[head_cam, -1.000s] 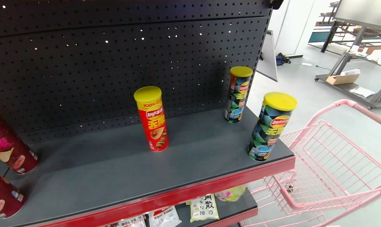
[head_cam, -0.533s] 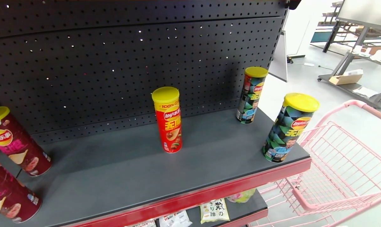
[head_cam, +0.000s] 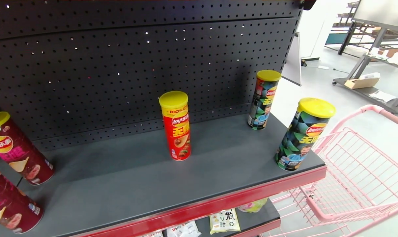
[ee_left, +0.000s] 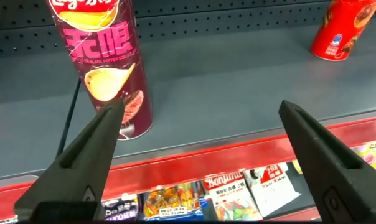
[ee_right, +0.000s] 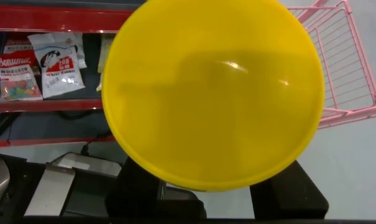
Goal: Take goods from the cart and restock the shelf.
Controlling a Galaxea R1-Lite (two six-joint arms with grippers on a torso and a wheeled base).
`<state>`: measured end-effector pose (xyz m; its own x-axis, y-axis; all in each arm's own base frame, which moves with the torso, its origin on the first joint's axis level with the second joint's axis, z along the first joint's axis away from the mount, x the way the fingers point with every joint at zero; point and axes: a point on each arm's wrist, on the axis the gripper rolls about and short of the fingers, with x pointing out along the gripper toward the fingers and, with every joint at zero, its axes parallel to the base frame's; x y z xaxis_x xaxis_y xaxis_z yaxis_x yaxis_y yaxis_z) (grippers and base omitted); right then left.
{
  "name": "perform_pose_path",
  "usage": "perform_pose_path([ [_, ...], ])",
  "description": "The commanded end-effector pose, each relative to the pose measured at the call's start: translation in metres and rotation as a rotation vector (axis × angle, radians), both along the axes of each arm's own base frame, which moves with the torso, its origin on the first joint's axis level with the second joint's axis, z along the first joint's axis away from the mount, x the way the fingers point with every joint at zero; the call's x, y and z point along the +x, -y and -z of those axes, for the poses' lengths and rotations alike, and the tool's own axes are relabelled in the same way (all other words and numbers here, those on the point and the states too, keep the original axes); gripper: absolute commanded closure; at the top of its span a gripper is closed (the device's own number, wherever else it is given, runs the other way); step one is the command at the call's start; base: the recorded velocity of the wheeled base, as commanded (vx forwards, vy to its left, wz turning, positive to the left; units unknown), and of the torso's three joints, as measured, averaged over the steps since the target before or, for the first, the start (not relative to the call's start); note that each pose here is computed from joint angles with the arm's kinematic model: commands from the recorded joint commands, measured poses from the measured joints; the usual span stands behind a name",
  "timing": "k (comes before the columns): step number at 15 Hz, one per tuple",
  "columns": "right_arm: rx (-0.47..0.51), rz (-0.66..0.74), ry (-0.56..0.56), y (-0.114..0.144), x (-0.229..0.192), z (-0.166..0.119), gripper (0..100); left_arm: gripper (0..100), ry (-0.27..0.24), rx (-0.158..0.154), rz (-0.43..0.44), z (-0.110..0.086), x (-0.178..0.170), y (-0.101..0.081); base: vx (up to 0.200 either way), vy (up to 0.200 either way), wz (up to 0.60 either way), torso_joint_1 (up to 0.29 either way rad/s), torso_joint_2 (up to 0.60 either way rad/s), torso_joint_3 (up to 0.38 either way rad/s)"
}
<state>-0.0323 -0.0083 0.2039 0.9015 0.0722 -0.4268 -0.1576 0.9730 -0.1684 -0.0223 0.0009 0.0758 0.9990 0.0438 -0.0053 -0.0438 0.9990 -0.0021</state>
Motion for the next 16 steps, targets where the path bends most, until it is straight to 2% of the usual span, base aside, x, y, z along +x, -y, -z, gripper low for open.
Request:
perform_pose_path([
  [1,0.002,0.0,0.01,0.0,-0.002,0.0,100,0,0.001,-0.001,-0.001,0.0,0.0,0.0,0.0,0.0,0.0,0.0,0.0,0.0],
  [7,0.004,0.001,0.021,0.001,-0.004,0.001,100,0,0.001,-0.001,-0.001,0.0,0.0,0.0,0.0,0.0,0.0,0.0,0.0,0.0],
  [10,0.015,0.006,0.077,0.003,-0.016,0.005,100,0,-0.002,-0.001,0.002,0.0,0.0,0.0,0.0,0.0,0.0,0.0,0.0,0.0],
  [12,0.021,0.013,0.121,0.004,-0.026,0.012,100,0,-0.038,0.005,0.013,-0.001,0.003,0.0,0.0,0.0,0.0,0.0,0.0,0.0],
  [13,0.029,0.012,0.161,0.005,-0.028,0.02,100,0,-0.04,0.027,0.025,-0.001,0.003,0.0,0.0,0.0,0.0,0.0,0.0,0.0],
  [14,0.036,0.013,0.199,0.004,-0.026,0.026,100,0,-0.036,0.047,0.079,-0.001,0.003,0.001,0.0,0.0,0.0,0.0,0.0,0.0],
  [16,0.025,-0.013,0.26,0.003,-0.015,0.035,100,0,-0.037,0.048,0.116,-0.002,0.003,0.002,0.0,0.0,0.0,0.0,0.0,0.0],
])
